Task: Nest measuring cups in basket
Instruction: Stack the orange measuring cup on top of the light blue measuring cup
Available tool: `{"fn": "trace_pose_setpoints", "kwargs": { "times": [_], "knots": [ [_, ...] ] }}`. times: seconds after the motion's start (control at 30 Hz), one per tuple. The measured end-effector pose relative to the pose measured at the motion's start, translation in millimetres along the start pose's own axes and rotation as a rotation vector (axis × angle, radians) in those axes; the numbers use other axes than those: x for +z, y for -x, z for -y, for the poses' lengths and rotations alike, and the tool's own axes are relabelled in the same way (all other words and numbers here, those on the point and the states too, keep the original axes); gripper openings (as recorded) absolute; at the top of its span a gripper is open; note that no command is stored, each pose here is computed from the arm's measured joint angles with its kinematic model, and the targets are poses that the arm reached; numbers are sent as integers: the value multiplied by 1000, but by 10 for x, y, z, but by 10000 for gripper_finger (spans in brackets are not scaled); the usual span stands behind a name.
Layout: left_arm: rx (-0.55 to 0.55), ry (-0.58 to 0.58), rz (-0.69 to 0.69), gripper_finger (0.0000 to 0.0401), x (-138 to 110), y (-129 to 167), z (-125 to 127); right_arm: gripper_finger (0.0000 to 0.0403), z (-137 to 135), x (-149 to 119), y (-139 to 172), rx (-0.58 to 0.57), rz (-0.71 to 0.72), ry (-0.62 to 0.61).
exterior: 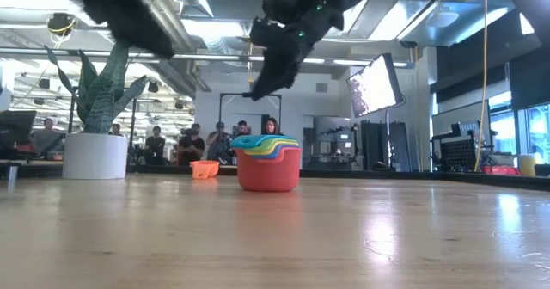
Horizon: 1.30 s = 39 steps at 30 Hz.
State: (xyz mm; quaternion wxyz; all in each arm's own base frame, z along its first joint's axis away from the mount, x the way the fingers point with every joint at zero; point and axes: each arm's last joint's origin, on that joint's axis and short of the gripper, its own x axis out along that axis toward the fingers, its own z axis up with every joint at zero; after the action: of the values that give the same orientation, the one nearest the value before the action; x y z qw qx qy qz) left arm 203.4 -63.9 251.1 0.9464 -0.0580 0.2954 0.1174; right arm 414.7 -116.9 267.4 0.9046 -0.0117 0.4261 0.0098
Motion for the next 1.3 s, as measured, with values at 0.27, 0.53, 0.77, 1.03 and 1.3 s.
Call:
{"fn": "trace_pose_setpoints", "kwargs": {
  "times": [0.27, 0.53, 0.77, 1.03, 1.3],
  "knots": [
    [208, -71, -64, 119, 608, 76, -446, 137, -408, -118, 296, -6, -240, 33],
    [292, 3, -249, 119, 1050, -181, -1288, 137, -662, -94, 553, 14, -249, 21],
    [323, 167, -419, 119, 1104, -538, -2049, 137, -897, -232, 505, 63, -376, 33],
    [430, 209, -560, 119, 958, -826, -2467, 137, -1066, -517, 385, 86, -543, 12],
    [315, 305, -559, 119, 834, -848, -2752, 137, -1069, -701, 280, 88, -603, 11]
  ]
}}
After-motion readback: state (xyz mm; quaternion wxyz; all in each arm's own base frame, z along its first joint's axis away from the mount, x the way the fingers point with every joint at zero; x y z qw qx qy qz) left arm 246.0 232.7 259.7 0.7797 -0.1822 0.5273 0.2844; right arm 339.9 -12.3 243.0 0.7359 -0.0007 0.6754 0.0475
